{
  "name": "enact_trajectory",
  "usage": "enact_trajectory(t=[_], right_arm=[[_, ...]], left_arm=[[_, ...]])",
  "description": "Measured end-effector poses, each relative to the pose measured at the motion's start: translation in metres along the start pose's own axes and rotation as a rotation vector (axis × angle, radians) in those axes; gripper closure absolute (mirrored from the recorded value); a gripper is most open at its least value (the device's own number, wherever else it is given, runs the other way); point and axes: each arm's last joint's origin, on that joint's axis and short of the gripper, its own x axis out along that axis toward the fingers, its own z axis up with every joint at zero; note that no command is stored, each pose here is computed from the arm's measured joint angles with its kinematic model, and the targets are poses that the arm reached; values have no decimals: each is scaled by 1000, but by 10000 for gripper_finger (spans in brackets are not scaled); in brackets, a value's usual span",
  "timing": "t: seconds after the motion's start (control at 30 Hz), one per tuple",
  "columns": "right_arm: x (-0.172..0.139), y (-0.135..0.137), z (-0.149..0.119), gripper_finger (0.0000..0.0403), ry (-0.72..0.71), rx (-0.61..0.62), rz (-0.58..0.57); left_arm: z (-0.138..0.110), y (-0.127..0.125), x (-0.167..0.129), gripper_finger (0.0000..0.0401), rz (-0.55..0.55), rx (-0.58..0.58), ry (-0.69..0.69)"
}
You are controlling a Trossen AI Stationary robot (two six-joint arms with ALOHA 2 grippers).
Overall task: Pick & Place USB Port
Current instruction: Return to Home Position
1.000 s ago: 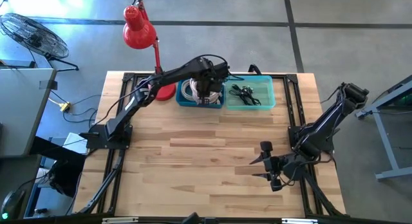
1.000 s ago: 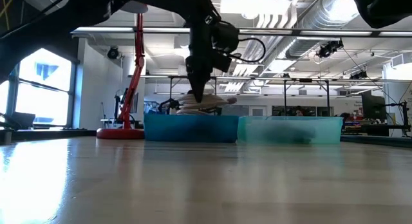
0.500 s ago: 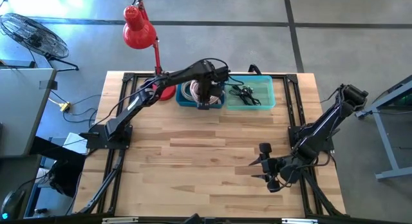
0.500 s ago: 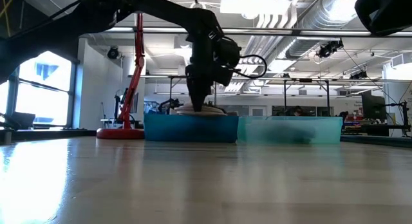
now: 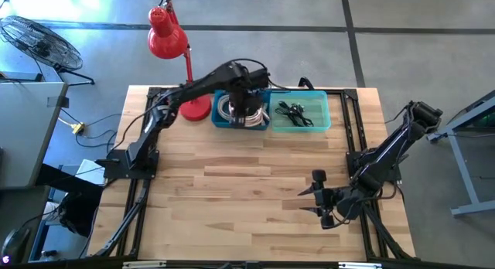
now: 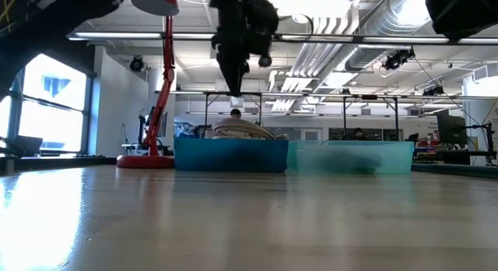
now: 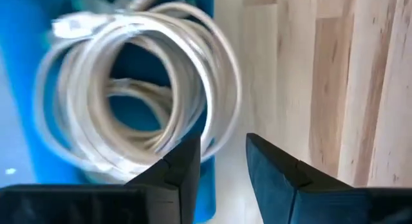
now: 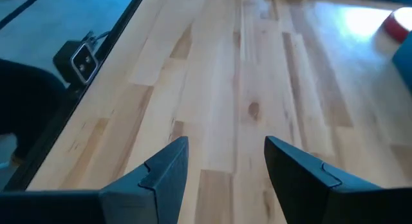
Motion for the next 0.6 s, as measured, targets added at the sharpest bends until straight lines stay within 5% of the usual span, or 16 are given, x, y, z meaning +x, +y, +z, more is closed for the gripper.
enact_trajectory(t=[0.3, 0.6], right_arm=[[-2, -14, 23, 206, -84, -69, -76], [-36, -42, 78, 231, -210, -66, -107]], left_arm=[[-27, -49, -93, 285, 238, 72, -106], [-71, -133, -180, 393, 446, 244, -306]])
